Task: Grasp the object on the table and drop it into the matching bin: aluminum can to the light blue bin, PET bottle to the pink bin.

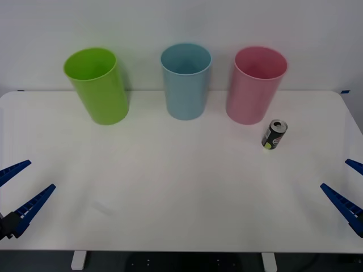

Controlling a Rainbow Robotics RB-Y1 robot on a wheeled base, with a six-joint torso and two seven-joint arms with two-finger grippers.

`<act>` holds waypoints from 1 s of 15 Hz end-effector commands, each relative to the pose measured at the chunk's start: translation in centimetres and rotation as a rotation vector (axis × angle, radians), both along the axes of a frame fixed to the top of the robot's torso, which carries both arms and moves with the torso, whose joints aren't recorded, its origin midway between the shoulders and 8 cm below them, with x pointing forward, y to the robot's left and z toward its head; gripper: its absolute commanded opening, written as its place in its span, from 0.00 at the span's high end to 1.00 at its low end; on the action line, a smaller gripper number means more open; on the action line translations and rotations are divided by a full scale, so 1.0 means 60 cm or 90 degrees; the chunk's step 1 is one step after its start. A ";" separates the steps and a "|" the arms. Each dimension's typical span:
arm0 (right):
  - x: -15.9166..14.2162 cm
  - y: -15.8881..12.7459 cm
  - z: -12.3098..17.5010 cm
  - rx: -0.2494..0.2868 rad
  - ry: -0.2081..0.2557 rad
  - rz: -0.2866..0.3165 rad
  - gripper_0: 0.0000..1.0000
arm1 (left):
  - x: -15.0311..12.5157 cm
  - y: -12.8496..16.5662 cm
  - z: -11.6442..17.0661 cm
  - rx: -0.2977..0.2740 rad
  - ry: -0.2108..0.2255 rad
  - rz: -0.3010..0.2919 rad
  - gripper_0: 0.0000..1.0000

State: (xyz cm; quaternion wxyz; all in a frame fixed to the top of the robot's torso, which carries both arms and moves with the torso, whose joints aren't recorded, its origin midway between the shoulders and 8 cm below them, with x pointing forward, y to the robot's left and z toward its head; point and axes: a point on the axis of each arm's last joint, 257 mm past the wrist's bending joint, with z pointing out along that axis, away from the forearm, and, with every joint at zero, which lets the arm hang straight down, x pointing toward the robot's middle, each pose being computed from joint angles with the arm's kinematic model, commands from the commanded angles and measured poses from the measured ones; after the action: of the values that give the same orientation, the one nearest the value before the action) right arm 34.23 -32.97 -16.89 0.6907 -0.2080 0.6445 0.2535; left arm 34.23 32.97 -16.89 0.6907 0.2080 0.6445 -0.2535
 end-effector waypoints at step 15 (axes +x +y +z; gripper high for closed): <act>0.022 -0.030 -0.072 -0.043 0.003 -0.066 0.00 | 0.000 0.000 0.000 0.000 0.000 0.000 0.00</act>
State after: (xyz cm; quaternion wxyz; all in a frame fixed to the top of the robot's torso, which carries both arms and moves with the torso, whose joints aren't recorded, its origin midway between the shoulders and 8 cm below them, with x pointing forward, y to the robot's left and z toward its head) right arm 35.32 -34.59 -20.73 0.6922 -0.1924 0.6646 0.2053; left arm 34.22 32.97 -16.89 0.6907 0.2079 0.6446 -0.2534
